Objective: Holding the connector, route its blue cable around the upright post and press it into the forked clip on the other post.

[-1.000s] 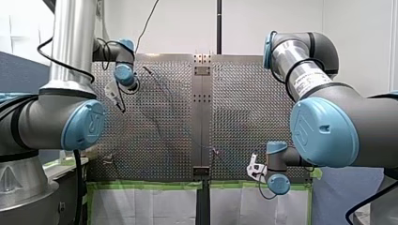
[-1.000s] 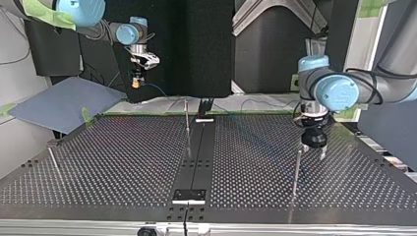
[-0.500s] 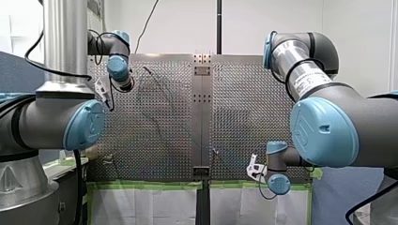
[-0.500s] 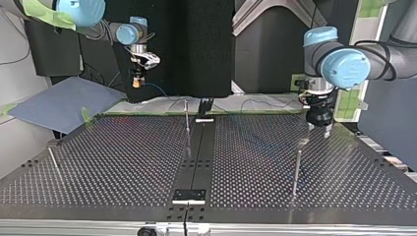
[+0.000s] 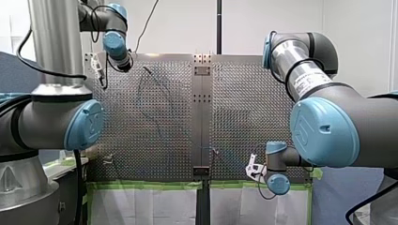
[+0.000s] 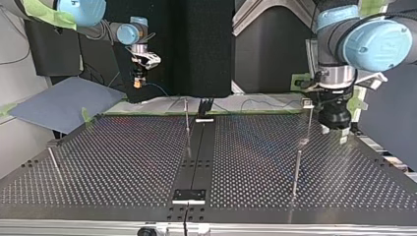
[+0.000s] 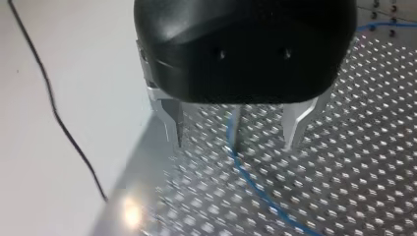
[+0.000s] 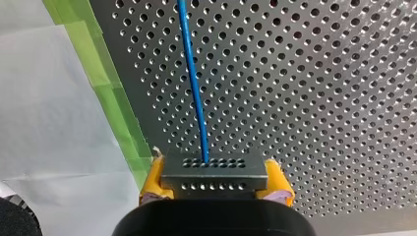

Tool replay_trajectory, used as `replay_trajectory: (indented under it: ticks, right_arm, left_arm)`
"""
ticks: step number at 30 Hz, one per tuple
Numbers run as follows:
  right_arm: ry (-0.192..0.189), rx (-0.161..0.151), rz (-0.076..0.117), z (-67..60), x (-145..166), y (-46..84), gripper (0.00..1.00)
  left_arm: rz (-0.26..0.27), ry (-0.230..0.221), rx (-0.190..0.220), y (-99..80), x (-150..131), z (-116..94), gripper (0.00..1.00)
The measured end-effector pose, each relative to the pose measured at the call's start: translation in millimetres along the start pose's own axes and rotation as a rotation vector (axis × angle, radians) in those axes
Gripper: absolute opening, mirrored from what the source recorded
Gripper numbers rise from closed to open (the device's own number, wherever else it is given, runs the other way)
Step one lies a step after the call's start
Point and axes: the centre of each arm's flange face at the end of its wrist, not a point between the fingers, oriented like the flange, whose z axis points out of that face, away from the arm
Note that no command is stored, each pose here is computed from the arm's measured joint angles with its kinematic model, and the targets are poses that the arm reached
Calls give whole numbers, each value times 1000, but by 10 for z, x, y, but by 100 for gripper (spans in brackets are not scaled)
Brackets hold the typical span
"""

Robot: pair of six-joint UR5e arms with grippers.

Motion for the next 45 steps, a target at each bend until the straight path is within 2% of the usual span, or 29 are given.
replay_trajectory:
  ticks: [4,8,15,19,29,35,39,45]
  right_arm:
    - [0,2,1,0,-1,-3,0]
    - [0,3,1,0,-1,-7,0]
    - [-1,4,1,-2,-2,-8,0]
    - [-3,3,1,-3,-3,-5,0]
    - [-4,4,1,-5,-5,-10,0]
    - [-2,5,1,-1,-3,-13,0]
    - [-1,6,1,14,2,-15,0]
    - [-1,6,1,19,4,-16,0]
  left_arm:
    - [9,-19,23,-70,-214,-123,100]
    - [31,-19,53,-120,-340,-261,100]
    - [82,-9,113,-200,-501,-526,100]
    - [119,13,150,-250,-533,-643,100]
    - [207,110,221,-392,-480,-522,100]
    - [252,169,234,-427,-366,-406,100]
    - [252,163,232,-439,-384,-368,100]
    - [200,89,234,-511,-584,-297,100]
